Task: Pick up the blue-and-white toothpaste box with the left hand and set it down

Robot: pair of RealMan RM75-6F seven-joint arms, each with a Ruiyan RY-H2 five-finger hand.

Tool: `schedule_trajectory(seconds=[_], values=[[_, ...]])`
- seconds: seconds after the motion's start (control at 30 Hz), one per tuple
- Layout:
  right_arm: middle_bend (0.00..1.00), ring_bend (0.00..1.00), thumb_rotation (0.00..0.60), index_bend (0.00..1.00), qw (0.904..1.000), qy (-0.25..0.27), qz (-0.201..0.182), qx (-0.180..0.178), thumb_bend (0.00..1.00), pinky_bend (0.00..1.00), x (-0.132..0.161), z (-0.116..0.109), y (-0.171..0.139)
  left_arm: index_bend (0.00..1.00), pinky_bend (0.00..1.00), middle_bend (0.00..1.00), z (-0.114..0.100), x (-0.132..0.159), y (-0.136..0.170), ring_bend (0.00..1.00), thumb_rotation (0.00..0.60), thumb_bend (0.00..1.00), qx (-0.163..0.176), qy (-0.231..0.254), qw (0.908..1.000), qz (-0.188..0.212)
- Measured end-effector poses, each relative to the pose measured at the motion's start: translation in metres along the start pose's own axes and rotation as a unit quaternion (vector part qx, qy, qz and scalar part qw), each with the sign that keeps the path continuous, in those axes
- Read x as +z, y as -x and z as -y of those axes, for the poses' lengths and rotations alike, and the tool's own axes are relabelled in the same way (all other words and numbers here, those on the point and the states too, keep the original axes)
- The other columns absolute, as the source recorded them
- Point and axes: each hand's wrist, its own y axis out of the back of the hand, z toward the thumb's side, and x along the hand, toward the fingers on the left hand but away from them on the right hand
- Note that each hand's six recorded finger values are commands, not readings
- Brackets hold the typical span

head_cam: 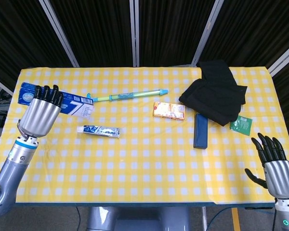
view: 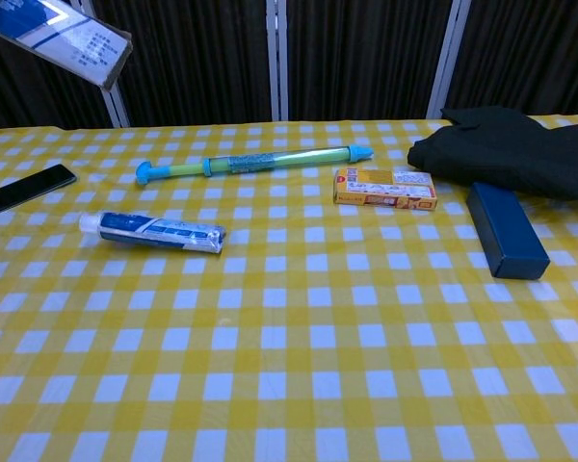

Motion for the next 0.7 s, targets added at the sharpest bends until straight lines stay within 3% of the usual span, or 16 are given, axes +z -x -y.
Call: schedule_trajectory(seconds=[0.13,0.33,0.43,0.6,0.7], values=[[0.00,0.00,0.600,0.07,1.0000,-0.001,-0.001,0.002,0.09,0.00,0.001,0.001,0.000,0.41,0.34,0.23,-0.001,-0.003,0.004,0.28,0.600,0.50,-0.009,0.032,0.9995,-0.002],[0.00,0.00,0.600,0.07,1.0000,-0.002,-0.002,0.002,0.09,0.00,0.002,0.000,-0.001,0.42,0.34,0.24,0.015,0.026,0.013,0.28,0.600,0.48,-0.079,0.120,0.9894,0.020],[0.00,0.00,0.600,0.07,1.0000,-0.001,0.000,0.003,0.09,0.00,0.001,0.001,0.000,0.42,0.34,0.24,0.022,0.052,0.019,0.28,0.600,0.48,-0.121,0.180,0.9754,0.037],[0.00,0.00,0.600,0.07,1.0000,0.000,0.001,0.006,0.09,0.00,0.000,0.002,0.001,0.36,0.32,0.20,0.026,0.102,0.029,0.25,0.600,0.47,-0.168,0.276,0.9443,0.064],[0.00,0.00,0.600,0.07,1.0000,0.001,0.002,0.007,0.09,0.00,0.000,0.001,0.000,0.22,0.14,0.06,0.025,0.128,0.037,0.11,0.600,0.37,-0.191,0.327,0.9221,0.078]])
